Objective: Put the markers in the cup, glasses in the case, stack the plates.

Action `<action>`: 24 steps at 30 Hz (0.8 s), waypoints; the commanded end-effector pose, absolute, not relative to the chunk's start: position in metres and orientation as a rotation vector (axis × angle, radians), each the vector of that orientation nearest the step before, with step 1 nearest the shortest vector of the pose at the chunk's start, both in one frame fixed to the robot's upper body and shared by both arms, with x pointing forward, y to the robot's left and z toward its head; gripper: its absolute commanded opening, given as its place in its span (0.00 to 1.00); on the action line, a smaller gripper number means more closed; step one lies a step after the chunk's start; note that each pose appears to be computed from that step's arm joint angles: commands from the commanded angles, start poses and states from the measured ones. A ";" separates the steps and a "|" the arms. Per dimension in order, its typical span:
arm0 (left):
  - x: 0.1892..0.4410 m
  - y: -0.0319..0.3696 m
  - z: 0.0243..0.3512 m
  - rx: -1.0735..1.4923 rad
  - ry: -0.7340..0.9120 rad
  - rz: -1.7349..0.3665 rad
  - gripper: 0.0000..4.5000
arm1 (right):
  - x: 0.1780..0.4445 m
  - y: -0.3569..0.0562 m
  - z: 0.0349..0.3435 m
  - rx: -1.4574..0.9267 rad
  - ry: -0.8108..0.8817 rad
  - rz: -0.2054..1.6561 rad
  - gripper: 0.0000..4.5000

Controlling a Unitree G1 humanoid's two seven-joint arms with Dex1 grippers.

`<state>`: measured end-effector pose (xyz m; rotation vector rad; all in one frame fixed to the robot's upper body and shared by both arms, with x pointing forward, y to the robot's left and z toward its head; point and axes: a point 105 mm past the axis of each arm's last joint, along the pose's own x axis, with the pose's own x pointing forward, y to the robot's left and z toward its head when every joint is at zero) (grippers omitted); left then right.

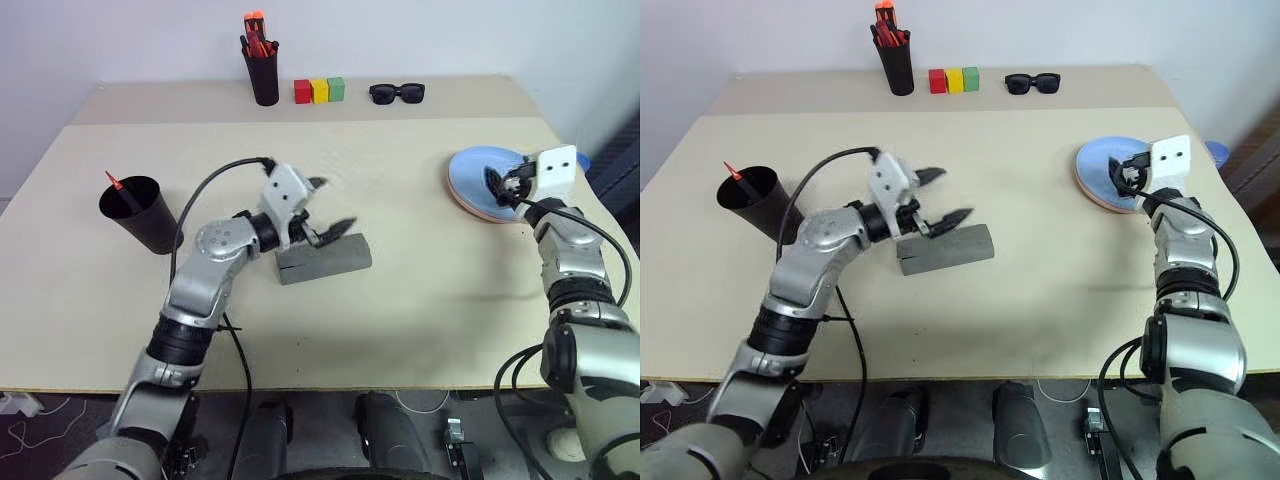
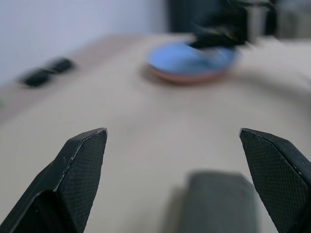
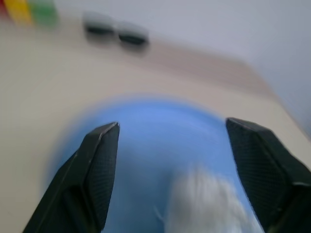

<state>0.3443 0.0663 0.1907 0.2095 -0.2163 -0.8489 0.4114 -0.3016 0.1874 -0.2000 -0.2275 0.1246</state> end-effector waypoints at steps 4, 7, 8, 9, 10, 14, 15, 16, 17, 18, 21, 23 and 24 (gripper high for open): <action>0.300 0.117 0.193 0.111 -0.282 -0.856 1.00 | 0.336 -0.276 0.227 -0.120 -0.365 0.433 0.80; 0.288 0.134 0.184 0.096 -0.266 -0.785 1.00 | 0.311 -0.280 0.217 -0.132 -0.287 0.471 0.80; 0.283 0.141 0.178 0.116 -0.261 -0.751 1.00 | 0.303 -0.284 0.211 -0.153 -0.255 0.472 0.80; 0.280 0.146 0.174 0.132 -0.258 -0.733 1.00 | 0.297 -0.286 0.207 -0.168 -0.235 0.471 0.80; 0.275 0.152 0.168 0.142 -0.257 -0.707 1.00 | 0.290 -0.290 0.202 -0.181 -0.206 0.475 0.80; 0.249 0.190 0.140 0.146 -0.177 -0.631 1.00 | 0.249 -0.300 0.172 -0.176 -0.033 0.510 0.80; 0.245 0.197 0.134 0.144 -0.151 -0.621 1.00 | 0.242 -0.301 0.164 -0.165 0.011 0.510 0.80; 0.240 0.204 0.130 0.137 -0.129 -0.615 1.00 | 0.235 -0.302 0.157 -0.149 0.043 0.513 0.80; 0.237 0.211 0.126 0.151 -0.113 -0.606 1.00 | 0.229 -0.304 0.150 -0.126 0.068 0.513 0.80; 0.235 0.217 0.124 0.164 -0.103 -0.598 1.00 | 0.224 -0.305 0.145 -0.112 0.089 0.515 0.80; 0.234 0.231 0.123 0.171 -0.088 -0.573 1.00 | 0.213 -0.313 0.133 -0.114 0.121 0.494 0.80; 0.235 0.235 0.123 0.173 -0.088 -0.567 1.00 | 0.207 -0.319 0.129 -0.120 0.121 0.466 0.80; 0.236 0.235 0.123 0.168 -0.088 -0.564 1.00 | 0.204 -0.320 0.127 -0.119 0.119 0.462 0.80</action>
